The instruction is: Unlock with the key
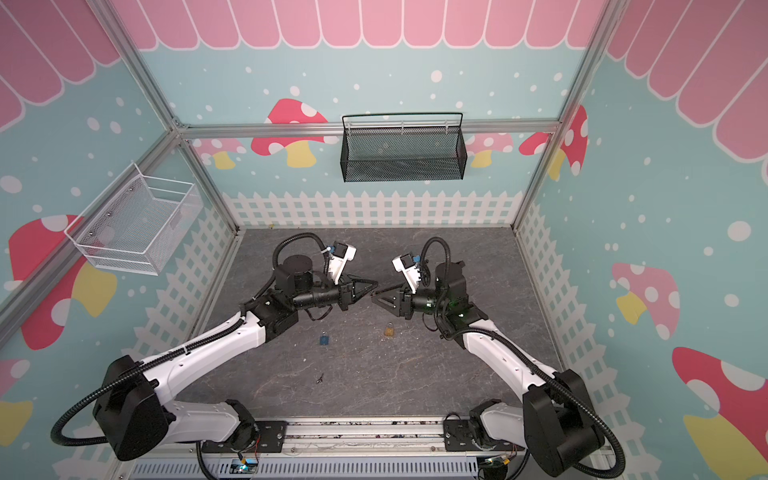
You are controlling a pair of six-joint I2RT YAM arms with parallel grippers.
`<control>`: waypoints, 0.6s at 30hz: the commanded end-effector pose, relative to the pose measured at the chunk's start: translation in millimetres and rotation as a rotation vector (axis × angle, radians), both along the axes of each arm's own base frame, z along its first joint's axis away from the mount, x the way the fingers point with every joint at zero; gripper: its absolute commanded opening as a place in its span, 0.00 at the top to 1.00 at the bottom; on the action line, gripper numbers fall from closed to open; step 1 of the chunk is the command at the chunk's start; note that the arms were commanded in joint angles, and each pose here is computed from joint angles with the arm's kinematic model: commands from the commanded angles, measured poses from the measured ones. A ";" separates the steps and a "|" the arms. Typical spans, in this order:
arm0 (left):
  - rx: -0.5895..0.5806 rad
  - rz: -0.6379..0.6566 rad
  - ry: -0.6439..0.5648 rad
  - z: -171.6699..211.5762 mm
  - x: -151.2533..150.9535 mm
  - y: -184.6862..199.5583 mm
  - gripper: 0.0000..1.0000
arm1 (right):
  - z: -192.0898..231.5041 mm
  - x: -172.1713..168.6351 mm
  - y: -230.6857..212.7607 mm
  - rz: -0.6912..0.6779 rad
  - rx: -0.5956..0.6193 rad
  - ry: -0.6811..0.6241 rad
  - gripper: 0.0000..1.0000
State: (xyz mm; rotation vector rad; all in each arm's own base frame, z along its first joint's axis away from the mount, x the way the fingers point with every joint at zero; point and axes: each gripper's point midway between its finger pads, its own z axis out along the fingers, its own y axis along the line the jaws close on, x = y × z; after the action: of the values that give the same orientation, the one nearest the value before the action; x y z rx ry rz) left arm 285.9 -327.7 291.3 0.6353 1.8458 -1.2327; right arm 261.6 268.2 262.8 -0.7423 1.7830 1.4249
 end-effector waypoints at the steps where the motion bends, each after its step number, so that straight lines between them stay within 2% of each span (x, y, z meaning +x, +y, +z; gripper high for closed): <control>1: 0.011 -0.023 -0.035 7.8 0.4 -1.9 1.00 | 14.3 2.7 1.7 0.032 0.023 -0.050 0.66; 8: -0.001 -0.060 -0.038 11.3 -3.9 -5.6 1.00 | 18.3 0.9 4.0 0.066 0.041 -0.059 0.67; 18: 0.006 -0.080 -0.045 11.3 -5.6 -7.1 1.00 | 16.3 0.7 4.5 0.084 0.046 -0.053 0.75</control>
State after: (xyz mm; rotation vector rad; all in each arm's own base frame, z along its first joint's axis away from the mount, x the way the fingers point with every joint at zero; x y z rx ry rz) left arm 280.5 -332.5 291.1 0.6954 1.8444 -1.2568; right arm 260.9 272.6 265.2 -0.7959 1.7503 1.4828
